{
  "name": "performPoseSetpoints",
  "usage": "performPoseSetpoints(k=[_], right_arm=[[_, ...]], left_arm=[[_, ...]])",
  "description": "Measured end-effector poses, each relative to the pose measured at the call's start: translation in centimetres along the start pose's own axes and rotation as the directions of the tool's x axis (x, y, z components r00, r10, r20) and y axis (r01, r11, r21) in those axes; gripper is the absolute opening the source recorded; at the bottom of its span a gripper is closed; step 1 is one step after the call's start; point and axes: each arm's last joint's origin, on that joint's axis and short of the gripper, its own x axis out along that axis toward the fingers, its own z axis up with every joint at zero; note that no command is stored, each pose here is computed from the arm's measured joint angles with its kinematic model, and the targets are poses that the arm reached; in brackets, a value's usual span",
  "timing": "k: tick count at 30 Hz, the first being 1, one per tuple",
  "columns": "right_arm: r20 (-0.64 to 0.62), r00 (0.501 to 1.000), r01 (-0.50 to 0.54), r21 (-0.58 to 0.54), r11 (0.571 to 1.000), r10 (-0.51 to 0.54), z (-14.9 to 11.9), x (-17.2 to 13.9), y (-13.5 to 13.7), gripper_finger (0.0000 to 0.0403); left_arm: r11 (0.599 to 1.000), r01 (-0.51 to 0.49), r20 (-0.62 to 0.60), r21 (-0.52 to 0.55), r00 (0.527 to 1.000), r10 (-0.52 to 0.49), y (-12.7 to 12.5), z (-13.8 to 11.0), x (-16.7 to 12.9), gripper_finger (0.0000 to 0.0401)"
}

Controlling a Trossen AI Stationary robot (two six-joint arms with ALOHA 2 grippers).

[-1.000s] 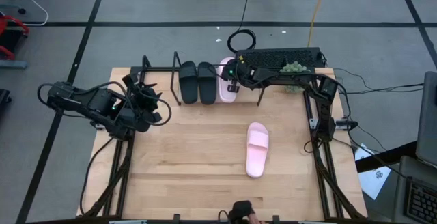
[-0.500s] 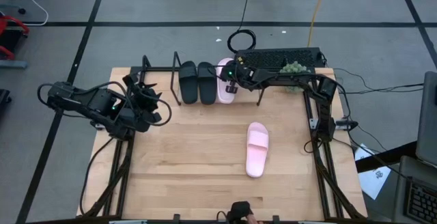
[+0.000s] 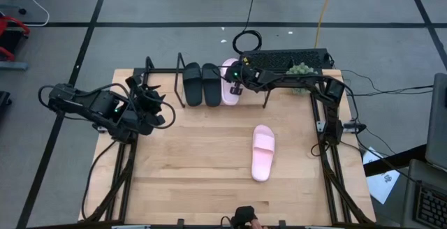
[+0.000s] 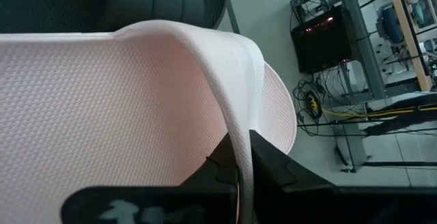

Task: Pick and place slides into the shelf
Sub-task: Put the left white slide on the shelf

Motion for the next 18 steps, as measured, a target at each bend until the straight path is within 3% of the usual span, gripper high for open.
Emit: performPoseSetpoints(k=[18], right_arm=[[-0.043, 0.999, -0.005, -0.06, 0.998, 0.002, -0.35, 0.54, 0.89, 0.0004]], left_arm=[[1.0, 0.0, 0.0, 0.002, 1.0, 0.0, 0.0, 0.0, 0.0, 0.017]])
